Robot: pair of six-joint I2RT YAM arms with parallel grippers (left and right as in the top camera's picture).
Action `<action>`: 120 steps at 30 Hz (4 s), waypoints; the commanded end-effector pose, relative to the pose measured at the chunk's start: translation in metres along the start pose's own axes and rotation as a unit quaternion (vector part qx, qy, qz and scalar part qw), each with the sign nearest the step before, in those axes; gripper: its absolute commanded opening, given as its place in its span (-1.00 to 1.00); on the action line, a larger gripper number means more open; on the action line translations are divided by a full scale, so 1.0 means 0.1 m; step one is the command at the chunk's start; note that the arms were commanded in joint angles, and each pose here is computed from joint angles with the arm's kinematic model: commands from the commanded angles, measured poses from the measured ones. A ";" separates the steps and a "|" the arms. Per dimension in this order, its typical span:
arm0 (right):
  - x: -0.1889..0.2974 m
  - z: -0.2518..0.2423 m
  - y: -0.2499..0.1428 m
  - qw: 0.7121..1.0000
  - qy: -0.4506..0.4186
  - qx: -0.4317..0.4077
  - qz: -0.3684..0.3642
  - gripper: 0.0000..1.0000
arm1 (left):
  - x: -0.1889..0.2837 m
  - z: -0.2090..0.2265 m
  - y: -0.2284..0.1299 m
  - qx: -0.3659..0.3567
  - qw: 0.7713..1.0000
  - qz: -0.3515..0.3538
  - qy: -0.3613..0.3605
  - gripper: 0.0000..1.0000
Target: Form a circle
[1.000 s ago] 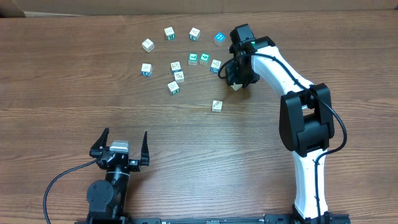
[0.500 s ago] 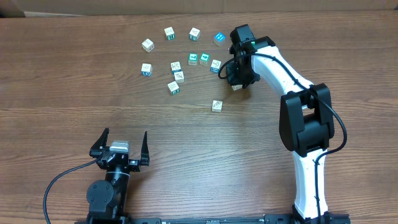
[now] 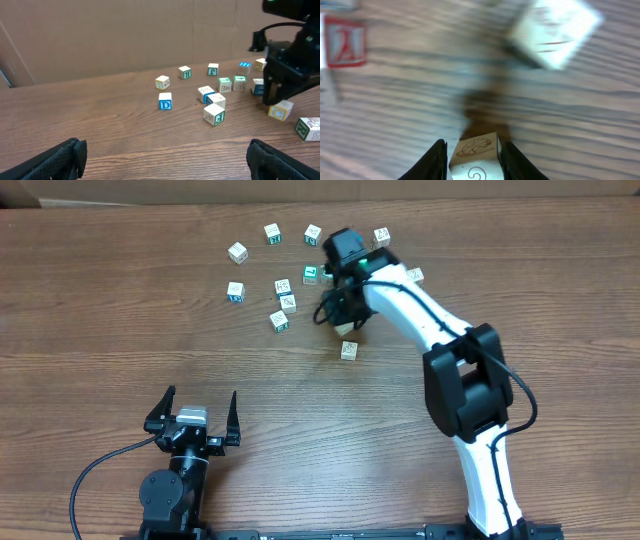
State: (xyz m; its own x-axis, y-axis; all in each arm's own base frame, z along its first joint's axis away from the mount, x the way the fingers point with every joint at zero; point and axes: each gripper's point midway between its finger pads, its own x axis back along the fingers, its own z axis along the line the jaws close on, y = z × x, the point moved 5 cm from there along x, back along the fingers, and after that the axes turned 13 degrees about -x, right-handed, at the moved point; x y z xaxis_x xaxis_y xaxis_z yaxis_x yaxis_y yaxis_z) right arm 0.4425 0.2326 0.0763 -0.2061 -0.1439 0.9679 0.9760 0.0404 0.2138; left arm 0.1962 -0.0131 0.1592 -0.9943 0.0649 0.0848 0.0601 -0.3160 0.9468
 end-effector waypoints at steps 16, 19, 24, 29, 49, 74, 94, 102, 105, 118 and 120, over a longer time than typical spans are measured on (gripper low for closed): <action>0.16 0.11 -0.04 0.998 -0.048 0.032 -0.022 -0.34 | 0.00 0.02 0.00 -0.011 1.000 -0.002 0.005 0.99; 0.16 0.10 -0.07 0.998 -0.051 0.039 -0.014 -0.34 | 0.00 0.02 0.00 -0.011 1.000 -0.002 0.005 0.99; 0.16 0.07 -0.12 0.998 -0.057 0.040 -0.001 -0.34 | 0.00 0.02 0.00 -0.011 1.000 -0.002 0.005 0.99; 0.16 0.07 -0.12 0.998 -0.057 0.040 -0.001 -0.34 | 0.00 0.02 0.00 -0.011 1.000 -0.002 0.005 0.99; 0.16 0.08 -0.15 0.998 -0.054 0.040 0.006 -0.29 | 0.00 0.02 0.00 -0.011 1.000 -0.002 0.005 0.99; 0.16 0.09 -0.15 0.991 -0.050 0.120 0.010 -0.40 | 0.00 0.02 0.00 -0.011 1.000 -0.002 0.005 0.99; 0.16 0.13 -0.18 0.992 -0.030 0.119 0.022 -0.41 | 0.00 0.02 0.00 -0.011 1.000 -0.002 0.005 0.99; 0.16 0.12 -0.18 0.988 -0.030 0.151 0.022 -0.40 | 0.00 0.02 0.00 -0.011 1.000 -0.002 0.005 0.99; 0.16 0.12 -0.18 0.983 -0.030 0.177 0.022 -0.40 | 0.00 0.02 0.00 -0.011 1.000 -0.002 0.005 0.99; 0.16 0.14 -0.14 0.973 -0.026 0.229 0.015 -0.31 | 0.00 0.02 0.00 -0.011 1.000 -0.002 0.005 0.99; 0.16 0.13 -0.14 0.973 -0.027 0.229 0.015 -0.33 | 0.00 0.02 0.00 -0.011 1.000 -0.002 0.005 0.99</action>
State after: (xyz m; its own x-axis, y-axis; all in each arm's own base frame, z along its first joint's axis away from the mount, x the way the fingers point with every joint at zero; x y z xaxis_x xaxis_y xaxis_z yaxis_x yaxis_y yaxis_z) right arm 0.4192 0.2391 0.0727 -0.1562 -0.0511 0.9864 0.8667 0.4718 0.1617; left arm 0.1962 -0.0131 0.1592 -0.9943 0.0649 0.0848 0.0601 -0.3160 0.9468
